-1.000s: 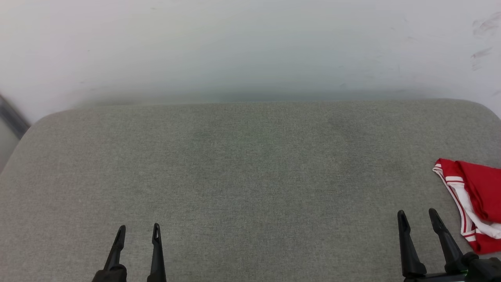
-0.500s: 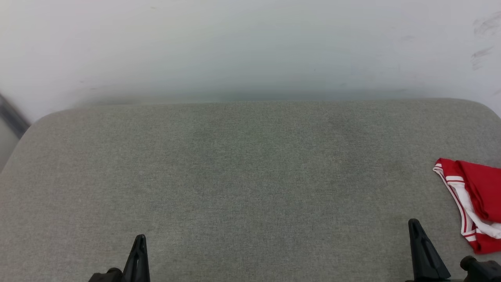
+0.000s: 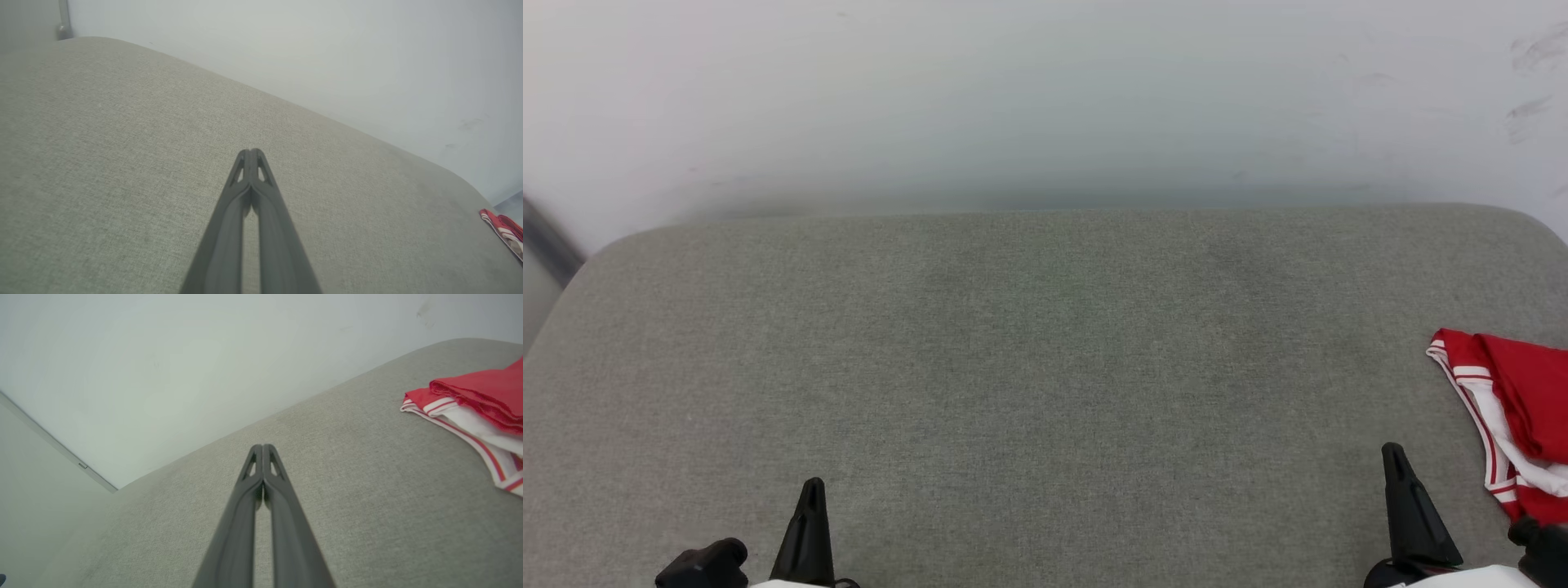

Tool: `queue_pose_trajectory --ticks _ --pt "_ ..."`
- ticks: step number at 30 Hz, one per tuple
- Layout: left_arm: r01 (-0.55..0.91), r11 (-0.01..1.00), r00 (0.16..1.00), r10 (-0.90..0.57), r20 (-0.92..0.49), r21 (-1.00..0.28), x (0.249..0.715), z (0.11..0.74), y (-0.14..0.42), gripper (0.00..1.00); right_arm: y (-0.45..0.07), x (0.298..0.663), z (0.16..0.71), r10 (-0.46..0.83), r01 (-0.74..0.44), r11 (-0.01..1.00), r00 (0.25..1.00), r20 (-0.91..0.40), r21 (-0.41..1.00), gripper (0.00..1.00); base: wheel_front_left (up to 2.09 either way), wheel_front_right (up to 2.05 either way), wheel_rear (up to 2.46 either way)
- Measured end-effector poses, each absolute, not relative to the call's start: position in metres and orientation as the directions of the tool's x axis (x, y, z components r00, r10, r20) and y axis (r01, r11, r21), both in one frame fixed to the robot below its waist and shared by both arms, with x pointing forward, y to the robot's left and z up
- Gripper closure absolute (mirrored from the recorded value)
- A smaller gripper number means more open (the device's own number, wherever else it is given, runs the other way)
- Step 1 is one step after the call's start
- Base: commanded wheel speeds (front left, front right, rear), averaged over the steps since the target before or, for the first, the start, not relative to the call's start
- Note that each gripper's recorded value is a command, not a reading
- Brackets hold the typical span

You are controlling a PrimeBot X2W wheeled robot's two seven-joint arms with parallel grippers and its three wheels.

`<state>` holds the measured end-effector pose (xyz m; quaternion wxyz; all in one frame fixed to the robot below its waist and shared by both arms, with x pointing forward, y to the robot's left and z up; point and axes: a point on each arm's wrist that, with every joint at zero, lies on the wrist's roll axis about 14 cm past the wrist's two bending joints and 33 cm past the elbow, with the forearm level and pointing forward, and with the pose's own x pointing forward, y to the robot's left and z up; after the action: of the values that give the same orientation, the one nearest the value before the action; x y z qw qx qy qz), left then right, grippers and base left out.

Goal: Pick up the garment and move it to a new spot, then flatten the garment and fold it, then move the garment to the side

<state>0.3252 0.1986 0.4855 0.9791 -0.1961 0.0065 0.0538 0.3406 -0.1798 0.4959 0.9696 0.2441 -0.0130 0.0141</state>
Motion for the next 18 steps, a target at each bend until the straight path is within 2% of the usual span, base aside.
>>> queue_pose_trajectory --ticks 18 --pt "-0.111 0.769 0.994 0.089 -0.067 -0.629 0.34 0.484 0.201 1.0 -0.186 0.353 0.495 -0.006 0.001 0.725 1.0 0.004 0.688 1.0 0.0 0.0 0.0"
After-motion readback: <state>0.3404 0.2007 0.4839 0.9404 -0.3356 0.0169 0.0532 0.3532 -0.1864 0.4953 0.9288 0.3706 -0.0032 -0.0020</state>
